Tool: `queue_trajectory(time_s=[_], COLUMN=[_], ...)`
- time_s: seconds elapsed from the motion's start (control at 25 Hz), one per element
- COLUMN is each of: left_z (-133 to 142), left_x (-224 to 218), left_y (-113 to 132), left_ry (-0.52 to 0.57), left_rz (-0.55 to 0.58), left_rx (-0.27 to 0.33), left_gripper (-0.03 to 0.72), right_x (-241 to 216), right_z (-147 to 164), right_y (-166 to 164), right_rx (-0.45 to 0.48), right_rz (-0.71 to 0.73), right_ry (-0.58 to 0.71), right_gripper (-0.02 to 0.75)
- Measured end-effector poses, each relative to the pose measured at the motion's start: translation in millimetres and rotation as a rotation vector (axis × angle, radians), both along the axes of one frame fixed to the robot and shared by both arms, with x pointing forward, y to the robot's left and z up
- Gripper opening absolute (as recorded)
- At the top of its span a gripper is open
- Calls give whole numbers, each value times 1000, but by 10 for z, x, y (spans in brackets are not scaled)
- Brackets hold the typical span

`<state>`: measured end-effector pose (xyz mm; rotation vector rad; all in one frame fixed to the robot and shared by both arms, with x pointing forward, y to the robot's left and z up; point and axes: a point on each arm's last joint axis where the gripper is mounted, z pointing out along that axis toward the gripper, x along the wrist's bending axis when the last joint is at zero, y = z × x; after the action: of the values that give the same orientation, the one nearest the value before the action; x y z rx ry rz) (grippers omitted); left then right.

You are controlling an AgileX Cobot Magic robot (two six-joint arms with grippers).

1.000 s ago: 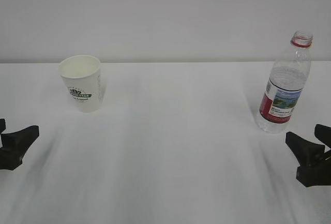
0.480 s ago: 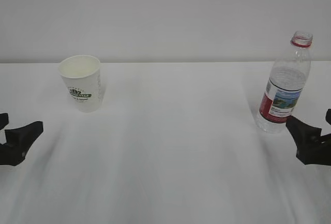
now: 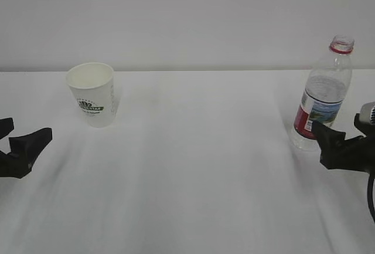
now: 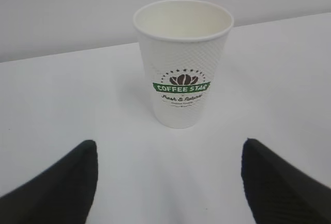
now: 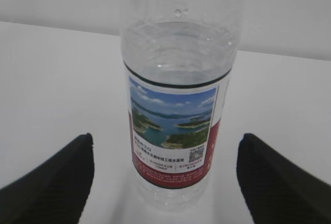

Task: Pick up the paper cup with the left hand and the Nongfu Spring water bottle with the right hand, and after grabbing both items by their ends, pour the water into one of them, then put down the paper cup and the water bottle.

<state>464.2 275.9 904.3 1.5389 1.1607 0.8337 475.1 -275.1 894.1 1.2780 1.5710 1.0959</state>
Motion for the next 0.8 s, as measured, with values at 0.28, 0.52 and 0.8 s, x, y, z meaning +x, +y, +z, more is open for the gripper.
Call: queue_trajectory(time_s=[0.28,0.52,0.8], left_z=[0,0,0], left_x=[0,0,0], left_y=[0,0,-1], left_ry=[0,0,0], left_rz=[0,0,-1], left_rx=[0,0,0], left_gripper=[637,633,627], right_x=[174,297,418], right_z=[-96,-188,-247], right_y=[13,23,2], right_rx=[-1,31,41], right_rz=[-1,-11,-49], right_ry=[10,26,25], right_gripper=[651,647,643])
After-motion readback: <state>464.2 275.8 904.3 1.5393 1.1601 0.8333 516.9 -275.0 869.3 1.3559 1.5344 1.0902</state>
